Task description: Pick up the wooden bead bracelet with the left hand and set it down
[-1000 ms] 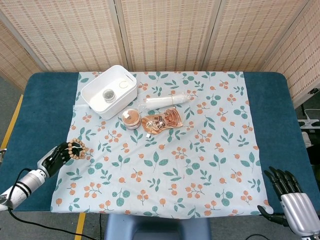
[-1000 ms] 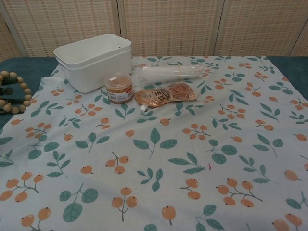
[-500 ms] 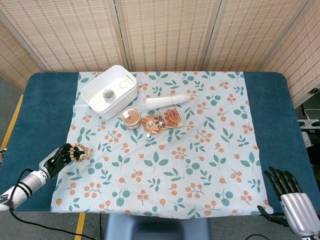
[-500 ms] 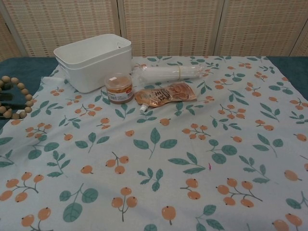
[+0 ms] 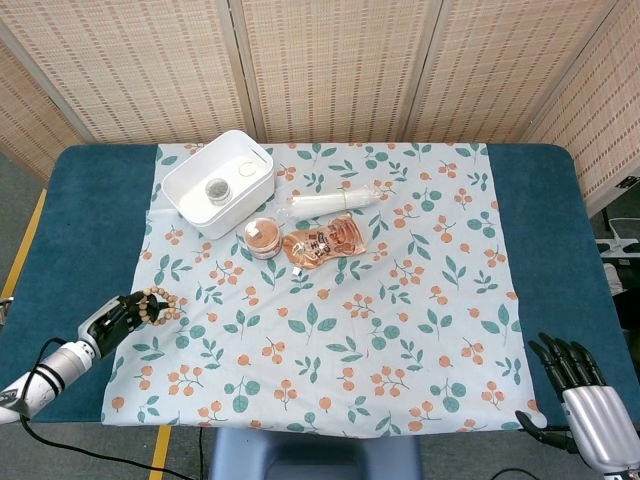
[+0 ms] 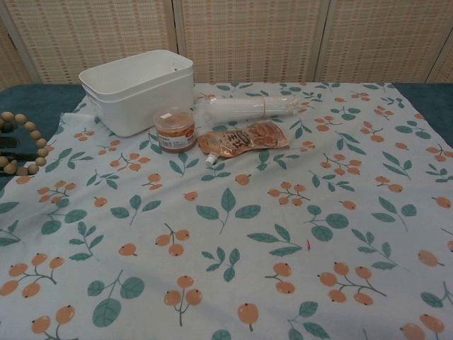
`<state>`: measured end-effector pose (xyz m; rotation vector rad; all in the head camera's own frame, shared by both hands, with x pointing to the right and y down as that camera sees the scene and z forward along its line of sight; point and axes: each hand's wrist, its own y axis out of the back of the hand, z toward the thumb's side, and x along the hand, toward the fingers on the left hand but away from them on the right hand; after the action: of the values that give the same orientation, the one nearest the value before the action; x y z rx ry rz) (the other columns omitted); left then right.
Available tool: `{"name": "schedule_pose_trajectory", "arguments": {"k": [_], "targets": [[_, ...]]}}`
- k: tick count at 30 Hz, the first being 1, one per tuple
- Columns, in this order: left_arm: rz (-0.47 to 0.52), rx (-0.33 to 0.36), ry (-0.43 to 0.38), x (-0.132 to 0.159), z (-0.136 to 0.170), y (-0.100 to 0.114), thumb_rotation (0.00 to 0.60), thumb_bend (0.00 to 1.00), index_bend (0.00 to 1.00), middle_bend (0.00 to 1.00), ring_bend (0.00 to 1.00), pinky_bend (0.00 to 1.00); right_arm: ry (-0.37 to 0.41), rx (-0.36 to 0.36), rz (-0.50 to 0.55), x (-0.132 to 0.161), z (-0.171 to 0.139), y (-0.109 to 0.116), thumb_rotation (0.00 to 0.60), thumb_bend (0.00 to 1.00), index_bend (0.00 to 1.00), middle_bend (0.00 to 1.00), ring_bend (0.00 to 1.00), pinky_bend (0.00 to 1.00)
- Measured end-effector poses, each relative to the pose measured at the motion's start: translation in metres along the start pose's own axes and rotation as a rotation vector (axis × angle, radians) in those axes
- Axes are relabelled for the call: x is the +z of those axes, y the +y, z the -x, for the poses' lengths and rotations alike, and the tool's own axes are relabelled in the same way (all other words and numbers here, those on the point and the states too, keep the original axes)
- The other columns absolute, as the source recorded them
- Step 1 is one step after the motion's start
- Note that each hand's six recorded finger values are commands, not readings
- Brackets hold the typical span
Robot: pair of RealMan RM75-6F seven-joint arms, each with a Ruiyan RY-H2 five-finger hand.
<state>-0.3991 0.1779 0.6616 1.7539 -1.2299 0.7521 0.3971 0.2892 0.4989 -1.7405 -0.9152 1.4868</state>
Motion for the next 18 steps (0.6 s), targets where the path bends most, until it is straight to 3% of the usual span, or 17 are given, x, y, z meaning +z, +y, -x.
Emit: {"name": "schedule_pose_trajectory", "arguments": {"k": [9,11,13,18], "targets": [[0.001,-0.006,0.0,0.001,0.0003,-0.0012,0.432,0.98,0.55,0.66,0.23,0.0,-0.001,-0.001,-0.001,0.0,0.0001,0.0001,0.441,0.19,0.0,0.0,0.0,0.0],[-0.01,-0.01,0.001,0.001,0.0004,-0.002,0.514,1.0,0.5,0.62,0.21,0.0,-0.002,-0.001,-0.001,-0.0003,0.0003,0.0001,0.441,0.19,0.0,0.0,0.0,0.0],[-0.032,-0.021,0.002,0.0008,0.0009,-0.0038,0.59,1.0,0.38,0.52,0.15,0.0,-0.002,-0.001,-0.001,-0.0004,0.0004,0.0,0.441,0.19,0.0,0.0,0.0,0.0],[-0.076,-0.055,-0.003,0.0002,0.0022,-0.0082,0.6,0.98,0.21,0.37,0.07,0.0,-0.003,0.0,-0.002,-0.0005,0.0005,-0.0002,0.441,0.19,0.0,0.0,0.0,0.0]]}}
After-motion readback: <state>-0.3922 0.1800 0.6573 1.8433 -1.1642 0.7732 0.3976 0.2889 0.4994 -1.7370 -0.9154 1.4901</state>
